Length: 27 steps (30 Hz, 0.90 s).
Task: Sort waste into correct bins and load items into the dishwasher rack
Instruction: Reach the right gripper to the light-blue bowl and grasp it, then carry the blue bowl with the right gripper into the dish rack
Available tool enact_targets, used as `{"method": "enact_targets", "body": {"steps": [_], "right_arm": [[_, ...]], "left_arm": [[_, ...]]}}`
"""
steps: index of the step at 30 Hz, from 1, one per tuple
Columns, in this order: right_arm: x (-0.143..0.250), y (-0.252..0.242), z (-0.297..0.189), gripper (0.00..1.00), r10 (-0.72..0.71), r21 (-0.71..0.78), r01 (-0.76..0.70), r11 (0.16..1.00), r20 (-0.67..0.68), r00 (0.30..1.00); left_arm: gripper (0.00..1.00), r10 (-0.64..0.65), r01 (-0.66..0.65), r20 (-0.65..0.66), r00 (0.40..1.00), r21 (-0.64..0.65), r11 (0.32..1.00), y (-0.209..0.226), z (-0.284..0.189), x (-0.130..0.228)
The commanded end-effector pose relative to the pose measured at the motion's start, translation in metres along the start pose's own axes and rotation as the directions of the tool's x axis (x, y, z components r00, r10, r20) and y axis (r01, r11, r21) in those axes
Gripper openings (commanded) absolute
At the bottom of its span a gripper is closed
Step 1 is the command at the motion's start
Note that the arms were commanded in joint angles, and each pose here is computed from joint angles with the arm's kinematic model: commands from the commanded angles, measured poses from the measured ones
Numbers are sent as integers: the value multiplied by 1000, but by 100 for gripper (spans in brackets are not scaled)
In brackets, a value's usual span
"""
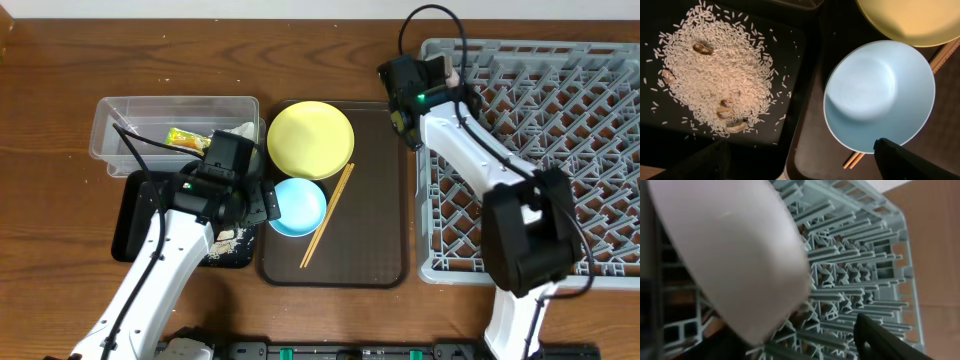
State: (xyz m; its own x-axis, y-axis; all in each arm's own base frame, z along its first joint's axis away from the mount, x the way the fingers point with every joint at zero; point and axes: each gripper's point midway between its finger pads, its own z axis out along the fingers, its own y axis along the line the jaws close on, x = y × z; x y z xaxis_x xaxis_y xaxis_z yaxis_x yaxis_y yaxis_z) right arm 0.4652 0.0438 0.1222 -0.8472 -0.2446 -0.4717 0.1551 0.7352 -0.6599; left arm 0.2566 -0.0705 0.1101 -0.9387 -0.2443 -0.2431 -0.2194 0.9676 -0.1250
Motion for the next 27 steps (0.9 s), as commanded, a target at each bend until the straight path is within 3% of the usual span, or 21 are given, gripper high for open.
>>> {"method": "enact_targets", "body": {"steps": [1,6,11,15,22,27], "right_arm": [[-26,-27,-41,69,155,-117,-145,982,80,985],[-41,-2,-98,69,208,-462,-138,876,105,972],[-25,65,-160,69,119,-818,-33,575,44,992],[3,99,-180,68,-2,-889,-5,458,-6,1000],[62,166,-198,68,-243,-910,68,409,-37,969],[98,203,-205,68,-358,-916,95,390,-56,932]], "left_arm": [[94,-5,5,3,1000,-26,1000,6,2,1],[94,-11,11,10,1000,-59,998,13,1,1],[94,-147,151,37,988,-207,967,48,-4,4],[94,-217,222,48,975,-240,945,68,-11,5],[95,-328,343,98,939,-243,907,95,-20,-3],[95,-346,361,101,933,-247,899,100,-20,-3]]}}
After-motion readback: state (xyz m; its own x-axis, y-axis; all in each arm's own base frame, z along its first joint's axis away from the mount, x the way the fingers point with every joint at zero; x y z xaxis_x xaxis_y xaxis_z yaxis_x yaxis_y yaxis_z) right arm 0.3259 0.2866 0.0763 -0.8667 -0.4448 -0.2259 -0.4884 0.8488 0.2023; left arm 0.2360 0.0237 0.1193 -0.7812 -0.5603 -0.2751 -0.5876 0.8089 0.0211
